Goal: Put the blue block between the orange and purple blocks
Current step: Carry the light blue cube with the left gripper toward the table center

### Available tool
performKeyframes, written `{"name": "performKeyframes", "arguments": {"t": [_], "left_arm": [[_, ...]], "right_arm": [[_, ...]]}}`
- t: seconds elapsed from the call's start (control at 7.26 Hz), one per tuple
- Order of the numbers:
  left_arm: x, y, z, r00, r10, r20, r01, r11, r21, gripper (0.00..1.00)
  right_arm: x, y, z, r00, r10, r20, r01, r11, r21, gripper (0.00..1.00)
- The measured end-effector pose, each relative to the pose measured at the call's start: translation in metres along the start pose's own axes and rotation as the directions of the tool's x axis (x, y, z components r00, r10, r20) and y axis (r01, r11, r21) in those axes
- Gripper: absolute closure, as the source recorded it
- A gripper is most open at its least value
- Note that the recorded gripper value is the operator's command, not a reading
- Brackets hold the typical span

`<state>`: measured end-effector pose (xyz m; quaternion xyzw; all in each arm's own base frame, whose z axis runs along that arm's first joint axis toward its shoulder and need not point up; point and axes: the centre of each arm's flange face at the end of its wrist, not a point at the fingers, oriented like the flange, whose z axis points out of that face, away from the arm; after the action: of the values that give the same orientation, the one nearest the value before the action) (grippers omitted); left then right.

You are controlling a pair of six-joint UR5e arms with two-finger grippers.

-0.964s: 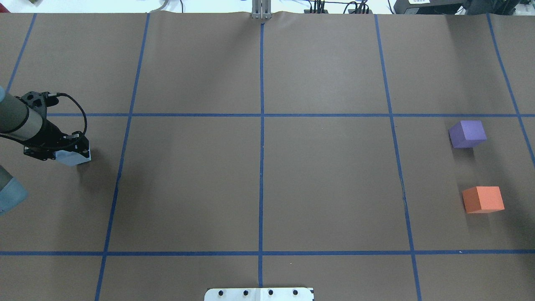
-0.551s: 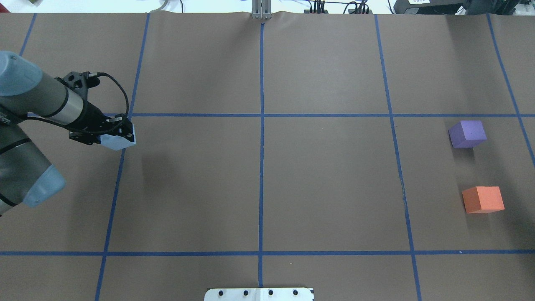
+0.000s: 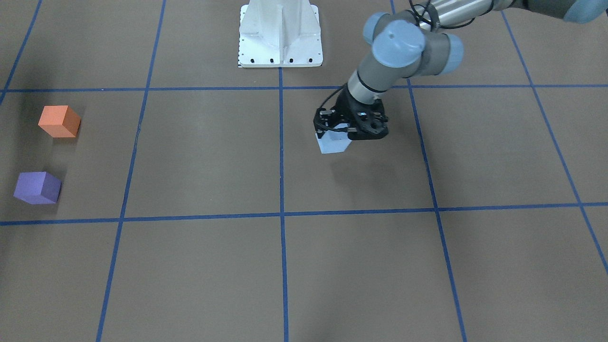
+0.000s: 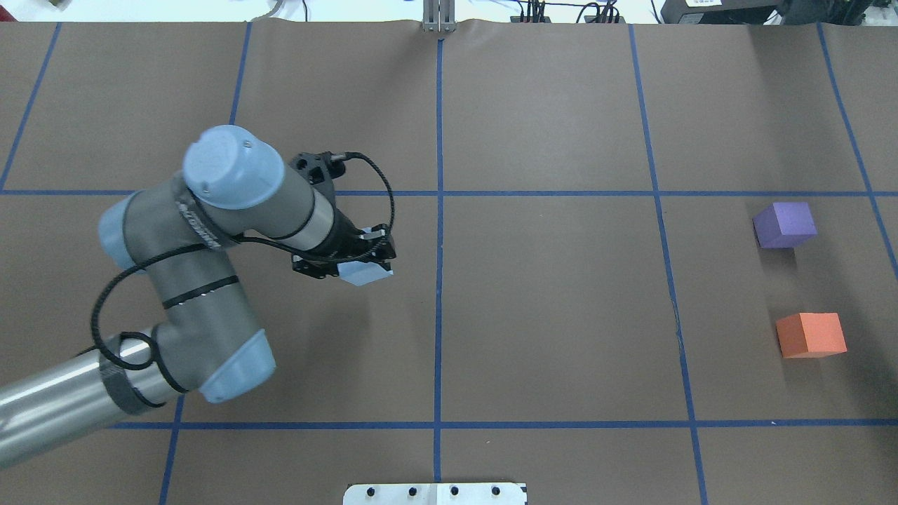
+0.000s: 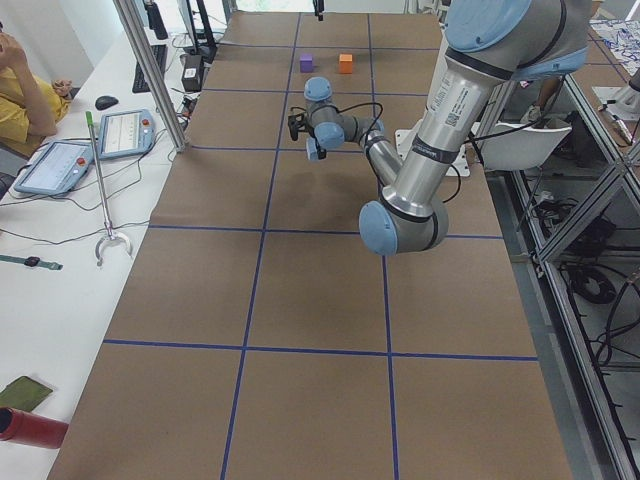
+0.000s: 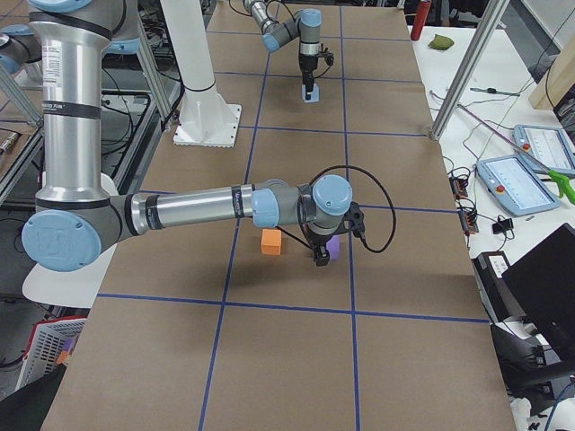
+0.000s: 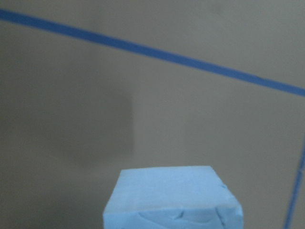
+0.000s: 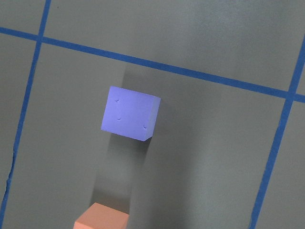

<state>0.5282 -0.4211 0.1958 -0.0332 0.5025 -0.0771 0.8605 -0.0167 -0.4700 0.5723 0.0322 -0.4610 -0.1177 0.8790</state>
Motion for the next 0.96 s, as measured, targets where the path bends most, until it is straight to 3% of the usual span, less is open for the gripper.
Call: {"name": "performKeyframes", "arguments": {"t": [0.28,0.55,0.69,0.83,0.96], "left_arm": [[0.113,0.045,0.045,0.996,0.028,0.08,-0.03,0.999,0.028,1.0],[0.201,0.061,0.088,0.987,0.038,0.157,-0.045,0.998,0.042,0.99],[0.22,0.068,0.104,0.981,0.05,0.189,-0.06,0.997,0.045,0.84],[0.229,0.078,0.114,0.975,0.081,0.206,-0.093,0.994,0.051,0.49],[0.234,0.088,0.12,0.97,0.112,0.215,-0.125,0.991,0.05,0.28]], "right_arm": [[-0.005,-0.001,0.003,1.0,-0.003,0.031,0.003,1.0,-0.005,0.0],[-0.008,-0.001,0.008,0.999,-0.01,0.041,0.01,1.0,-0.014,0.0],[-0.011,-0.002,0.011,0.999,-0.016,0.041,0.017,1.0,-0.021,0.0],[-0.013,-0.003,0.014,0.999,-0.023,0.042,0.024,0.999,-0.027,0.0],[-0.016,-0.003,0.017,0.999,-0.03,0.042,0.032,0.999,-0.03,0.0]]}}
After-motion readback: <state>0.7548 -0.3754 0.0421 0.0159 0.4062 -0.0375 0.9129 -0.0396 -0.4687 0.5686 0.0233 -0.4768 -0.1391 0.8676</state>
